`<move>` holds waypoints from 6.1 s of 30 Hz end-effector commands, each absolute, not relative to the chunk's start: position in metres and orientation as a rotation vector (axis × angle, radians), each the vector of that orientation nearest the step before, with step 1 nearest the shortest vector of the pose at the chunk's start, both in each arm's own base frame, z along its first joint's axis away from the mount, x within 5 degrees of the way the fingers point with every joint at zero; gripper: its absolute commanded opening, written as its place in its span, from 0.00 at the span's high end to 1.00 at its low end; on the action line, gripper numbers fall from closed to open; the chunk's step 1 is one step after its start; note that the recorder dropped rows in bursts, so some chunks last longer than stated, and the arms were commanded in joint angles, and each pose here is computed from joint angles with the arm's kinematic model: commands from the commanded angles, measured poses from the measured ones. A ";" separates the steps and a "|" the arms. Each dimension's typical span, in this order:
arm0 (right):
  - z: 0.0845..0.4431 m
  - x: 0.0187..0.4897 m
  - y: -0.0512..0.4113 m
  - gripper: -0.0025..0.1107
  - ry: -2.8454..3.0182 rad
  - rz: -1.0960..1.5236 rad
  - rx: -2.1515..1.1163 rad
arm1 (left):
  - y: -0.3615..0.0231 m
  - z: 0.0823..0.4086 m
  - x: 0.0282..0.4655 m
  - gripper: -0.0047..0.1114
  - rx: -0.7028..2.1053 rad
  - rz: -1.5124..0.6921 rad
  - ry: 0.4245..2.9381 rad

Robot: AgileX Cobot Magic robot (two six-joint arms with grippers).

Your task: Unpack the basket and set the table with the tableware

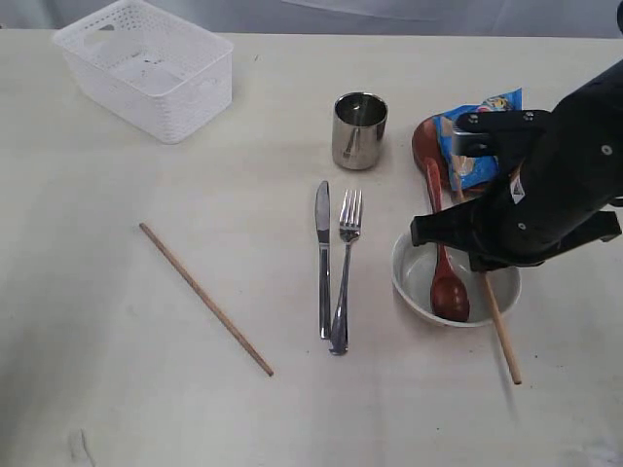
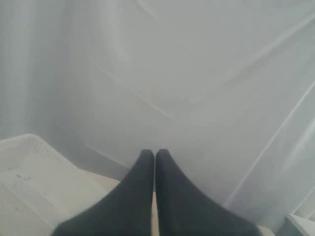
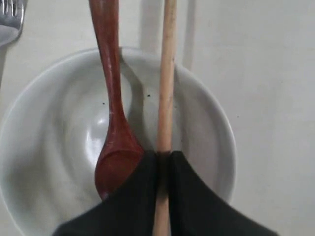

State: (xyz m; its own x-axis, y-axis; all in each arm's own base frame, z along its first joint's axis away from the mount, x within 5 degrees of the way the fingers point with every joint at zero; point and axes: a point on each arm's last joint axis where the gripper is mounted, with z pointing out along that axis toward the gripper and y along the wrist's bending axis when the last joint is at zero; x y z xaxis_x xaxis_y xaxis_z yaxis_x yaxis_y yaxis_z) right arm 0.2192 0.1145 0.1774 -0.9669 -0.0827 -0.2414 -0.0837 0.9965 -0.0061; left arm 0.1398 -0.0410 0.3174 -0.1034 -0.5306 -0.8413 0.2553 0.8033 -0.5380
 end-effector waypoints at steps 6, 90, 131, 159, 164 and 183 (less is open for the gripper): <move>0.178 0.223 0.115 0.98 2.862 0.033 -0.098 | -0.041 0.316 0.139 0.95 -0.229 -0.673 1.543; 0.120 0.235 0.398 0.94 2.660 0.047 -1.542 | -0.036 0.326 0.131 0.95 -0.212 -0.656 1.454; 0.153 0.279 0.379 0.98 3.053 0.488 -0.375 | -0.030 0.321 0.104 0.95 -0.188 -0.634 1.571; 0.104 0.269 0.385 0.98 2.710 0.172 1.381 | -0.031 0.314 0.104 0.95 -0.189 -0.625 1.651; 0.111 0.282 0.385 0.98 2.855 0.215 0.715 | -0.031 0.314 0.104 0.95 -0.189 -0.625 1.651; 0.120 0.290 0.382 0.98 2.821 0.191 0.399 | -0.031 0.314 0.104 0.95 -0.189 -0.625 1.651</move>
